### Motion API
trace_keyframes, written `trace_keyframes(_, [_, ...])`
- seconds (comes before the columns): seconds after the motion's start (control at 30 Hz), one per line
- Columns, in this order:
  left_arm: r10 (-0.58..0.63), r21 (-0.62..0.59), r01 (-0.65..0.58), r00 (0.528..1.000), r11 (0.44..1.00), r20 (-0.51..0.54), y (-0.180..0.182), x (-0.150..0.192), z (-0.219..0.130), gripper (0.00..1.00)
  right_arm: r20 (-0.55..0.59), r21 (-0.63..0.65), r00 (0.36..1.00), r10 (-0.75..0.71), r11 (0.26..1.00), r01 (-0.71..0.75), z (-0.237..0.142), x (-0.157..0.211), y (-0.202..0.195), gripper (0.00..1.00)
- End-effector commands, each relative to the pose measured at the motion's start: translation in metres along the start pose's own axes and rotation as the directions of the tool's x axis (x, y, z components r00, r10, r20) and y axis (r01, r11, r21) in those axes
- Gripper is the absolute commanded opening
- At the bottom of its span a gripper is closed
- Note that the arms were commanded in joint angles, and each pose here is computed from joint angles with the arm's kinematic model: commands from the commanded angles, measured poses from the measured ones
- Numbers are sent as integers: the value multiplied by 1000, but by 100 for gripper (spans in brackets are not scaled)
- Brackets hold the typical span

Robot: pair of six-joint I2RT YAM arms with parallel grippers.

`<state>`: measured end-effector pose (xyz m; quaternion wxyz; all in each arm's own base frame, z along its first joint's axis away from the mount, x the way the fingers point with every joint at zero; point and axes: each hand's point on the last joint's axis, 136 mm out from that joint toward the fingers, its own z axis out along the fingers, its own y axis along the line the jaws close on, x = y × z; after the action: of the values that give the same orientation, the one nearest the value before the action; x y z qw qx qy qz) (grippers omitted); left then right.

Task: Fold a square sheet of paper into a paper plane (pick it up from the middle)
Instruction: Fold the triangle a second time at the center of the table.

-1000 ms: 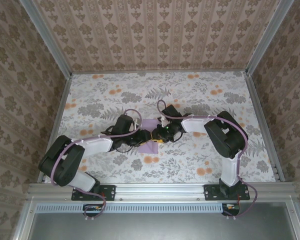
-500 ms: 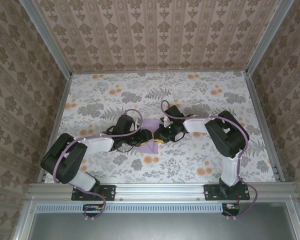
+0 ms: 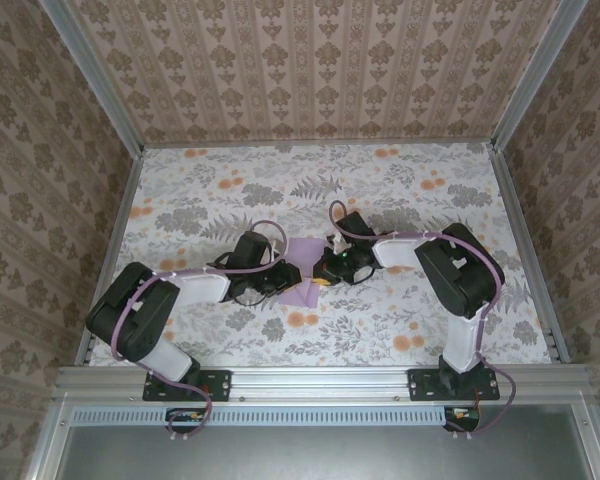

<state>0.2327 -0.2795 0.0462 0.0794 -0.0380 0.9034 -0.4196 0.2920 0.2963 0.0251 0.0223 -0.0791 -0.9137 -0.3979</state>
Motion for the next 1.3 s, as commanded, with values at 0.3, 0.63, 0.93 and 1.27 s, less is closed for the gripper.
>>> trace_keyframes(0.3, [-8, -25, 8, 1000, 1000, 6, 6, -3, 2, 18, 75, -49, 989, -130, 990, 133, -27, 3, 23, 32])
trace_keyframes(0.63, [-7, -20, 7, 1000, 1000, 10, 4, -3, -1, 14, 8, -39, 988, -155, 987, 155, -9, 13, 19, 33])
trace_keyframes(0.93, [-7, -20, 7, 1000, 1000, 13, 4, -3, -2, 13, -18, -75, 986, -163, 984, 162, -1, 16, 24, 27])
trace_keyframes(1.27, [20, 10, -20, 999, 1000, 29, -11, -6, -10, 14, 22, 2, 982, -186, 983, 186, -6, 4, 10, 4])
